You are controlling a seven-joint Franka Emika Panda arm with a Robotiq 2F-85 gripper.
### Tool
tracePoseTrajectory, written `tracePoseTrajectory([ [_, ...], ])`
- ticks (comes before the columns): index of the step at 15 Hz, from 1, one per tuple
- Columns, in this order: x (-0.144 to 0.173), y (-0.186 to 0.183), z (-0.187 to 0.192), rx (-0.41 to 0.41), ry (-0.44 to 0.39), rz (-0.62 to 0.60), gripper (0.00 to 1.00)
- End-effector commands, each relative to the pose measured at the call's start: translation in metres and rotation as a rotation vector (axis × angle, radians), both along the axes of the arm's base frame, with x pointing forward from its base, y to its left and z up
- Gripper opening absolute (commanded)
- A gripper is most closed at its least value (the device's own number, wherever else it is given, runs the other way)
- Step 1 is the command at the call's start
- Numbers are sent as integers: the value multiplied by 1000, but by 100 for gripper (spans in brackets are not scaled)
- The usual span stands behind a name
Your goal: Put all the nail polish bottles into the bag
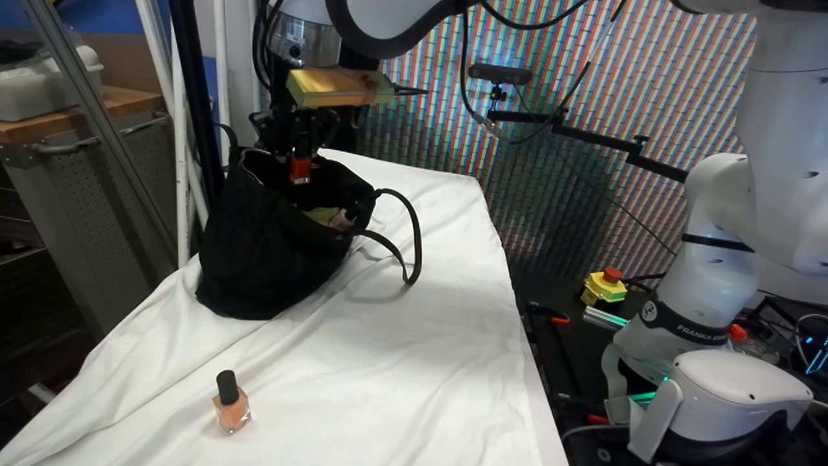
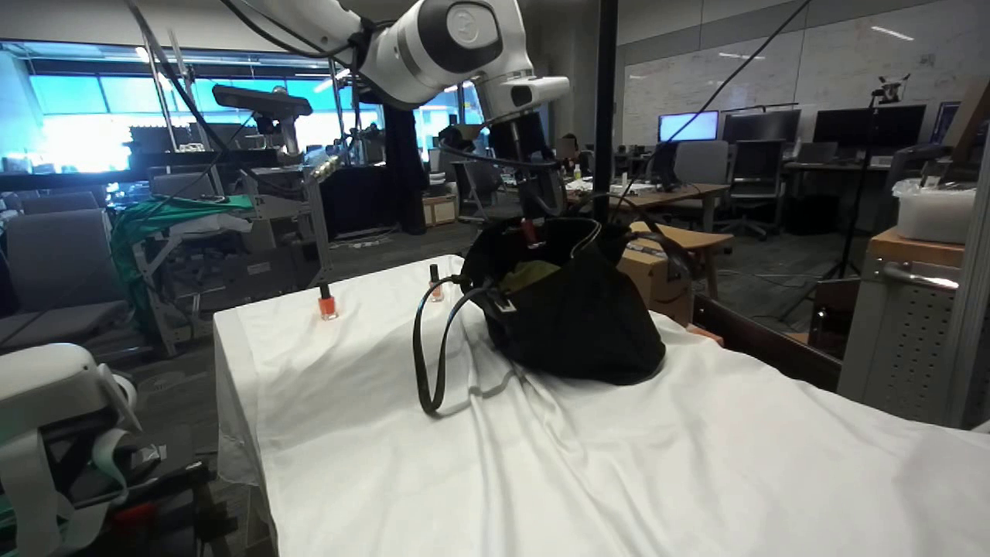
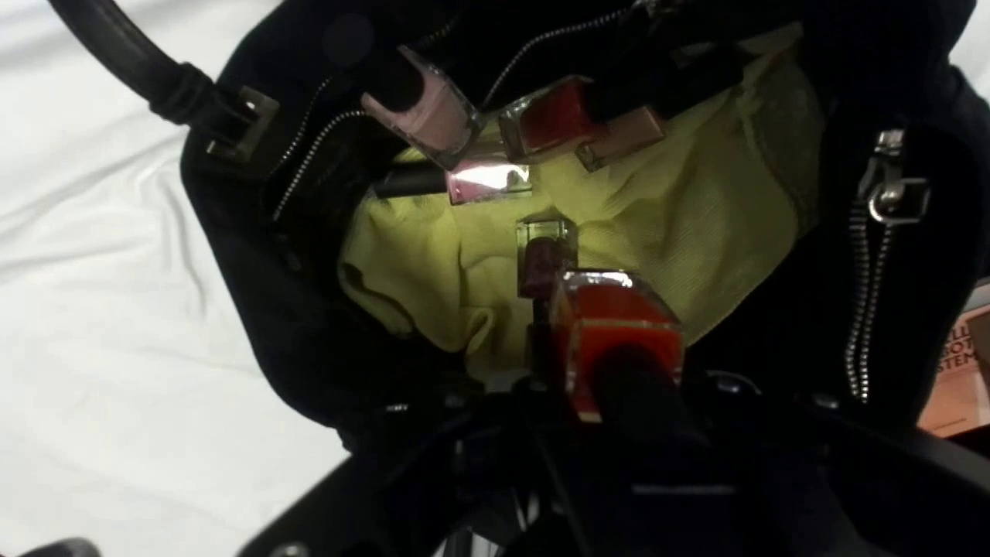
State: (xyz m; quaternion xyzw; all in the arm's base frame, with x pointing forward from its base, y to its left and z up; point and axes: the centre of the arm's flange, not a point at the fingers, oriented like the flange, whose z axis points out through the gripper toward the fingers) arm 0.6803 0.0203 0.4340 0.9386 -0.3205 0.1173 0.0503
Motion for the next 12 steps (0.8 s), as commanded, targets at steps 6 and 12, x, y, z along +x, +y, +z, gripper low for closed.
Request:
tracePoseTrajectory([
  [6,33,-10,9,2,-5,41,92],
  [12,31,-7,18,0,-11,76,100],
])
